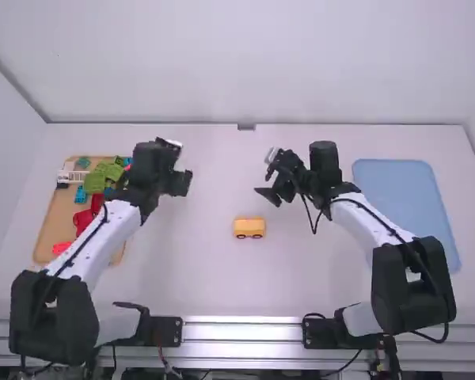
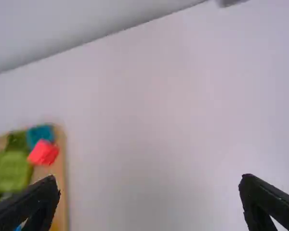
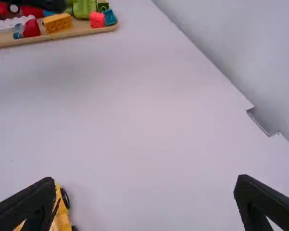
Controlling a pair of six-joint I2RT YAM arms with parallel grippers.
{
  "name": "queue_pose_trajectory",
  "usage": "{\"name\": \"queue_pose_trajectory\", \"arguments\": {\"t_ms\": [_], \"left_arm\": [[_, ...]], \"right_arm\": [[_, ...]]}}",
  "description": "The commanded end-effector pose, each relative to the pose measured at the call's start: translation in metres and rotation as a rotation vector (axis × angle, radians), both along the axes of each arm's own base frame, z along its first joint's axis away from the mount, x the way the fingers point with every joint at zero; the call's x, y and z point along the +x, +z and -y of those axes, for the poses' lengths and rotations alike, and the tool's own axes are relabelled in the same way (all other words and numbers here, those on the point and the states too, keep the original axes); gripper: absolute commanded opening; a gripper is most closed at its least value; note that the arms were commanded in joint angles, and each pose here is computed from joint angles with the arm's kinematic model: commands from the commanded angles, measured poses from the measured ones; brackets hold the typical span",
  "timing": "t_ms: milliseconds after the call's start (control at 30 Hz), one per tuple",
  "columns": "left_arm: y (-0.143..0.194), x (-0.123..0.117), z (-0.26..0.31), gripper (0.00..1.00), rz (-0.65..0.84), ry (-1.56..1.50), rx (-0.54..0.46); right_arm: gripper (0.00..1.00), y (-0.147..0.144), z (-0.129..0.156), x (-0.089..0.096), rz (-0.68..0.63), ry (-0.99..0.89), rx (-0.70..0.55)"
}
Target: Assemble lego blocks to make yellow taxi
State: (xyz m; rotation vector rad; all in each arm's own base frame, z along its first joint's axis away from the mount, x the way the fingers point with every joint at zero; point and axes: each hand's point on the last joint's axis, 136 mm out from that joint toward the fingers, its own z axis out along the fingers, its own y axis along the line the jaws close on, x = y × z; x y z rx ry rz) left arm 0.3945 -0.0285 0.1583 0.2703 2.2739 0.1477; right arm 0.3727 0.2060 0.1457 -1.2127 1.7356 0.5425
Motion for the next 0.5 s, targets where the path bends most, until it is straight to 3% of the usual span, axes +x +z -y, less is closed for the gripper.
{"name": "queue_pose_trajectory", "arguments": {"t_ms": [0, 233, 467], "left_arm": [[0.03, 0.005, -0.054, 0.99, 0.068, 0.307, -0.038], [0.039, 0.008, -0.107, 0.99, -0.057, 0.415, -0.127], [0.005, 0.009, -0.162, 0.97, -0.268, 0.591, -0.215]], "right_arm": [[0.98, 0.001, -0.001, -0.003, -0.025, -0.007, 0.021], [0.99, 0.001, -0.007, -0.005, -0.021, 0.008, 0.019], [0.98, 0.002, -0.007, -0.005, -0.02, 0.009, 0.022]]}}
